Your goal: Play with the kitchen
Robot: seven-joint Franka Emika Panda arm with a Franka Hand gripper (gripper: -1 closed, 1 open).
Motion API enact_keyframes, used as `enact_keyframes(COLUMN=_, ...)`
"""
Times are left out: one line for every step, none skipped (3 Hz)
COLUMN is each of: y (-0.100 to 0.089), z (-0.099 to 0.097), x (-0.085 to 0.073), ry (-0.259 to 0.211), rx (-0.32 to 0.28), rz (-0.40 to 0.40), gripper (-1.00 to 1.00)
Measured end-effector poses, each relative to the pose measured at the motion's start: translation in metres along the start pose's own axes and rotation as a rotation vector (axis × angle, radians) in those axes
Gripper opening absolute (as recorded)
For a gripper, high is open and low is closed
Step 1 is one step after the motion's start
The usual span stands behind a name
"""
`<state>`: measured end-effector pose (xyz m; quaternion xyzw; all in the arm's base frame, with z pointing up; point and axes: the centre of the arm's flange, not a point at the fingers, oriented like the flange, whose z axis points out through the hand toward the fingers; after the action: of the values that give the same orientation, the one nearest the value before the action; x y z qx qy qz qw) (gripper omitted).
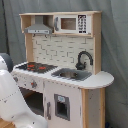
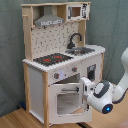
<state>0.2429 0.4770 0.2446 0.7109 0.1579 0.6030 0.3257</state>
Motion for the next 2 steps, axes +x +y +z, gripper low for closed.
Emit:
enact_keyframes(y=-0.009, z=-0.016, x=0.007, ry=-0.020, rx=-0.026, rz=0.005, gripper=-1.00)
enact_keyframes(y=-0.019, z=-0.029, x=0.014, ry=-0.038, rx=-0.053, rz=0.008, gripper=-1.00)
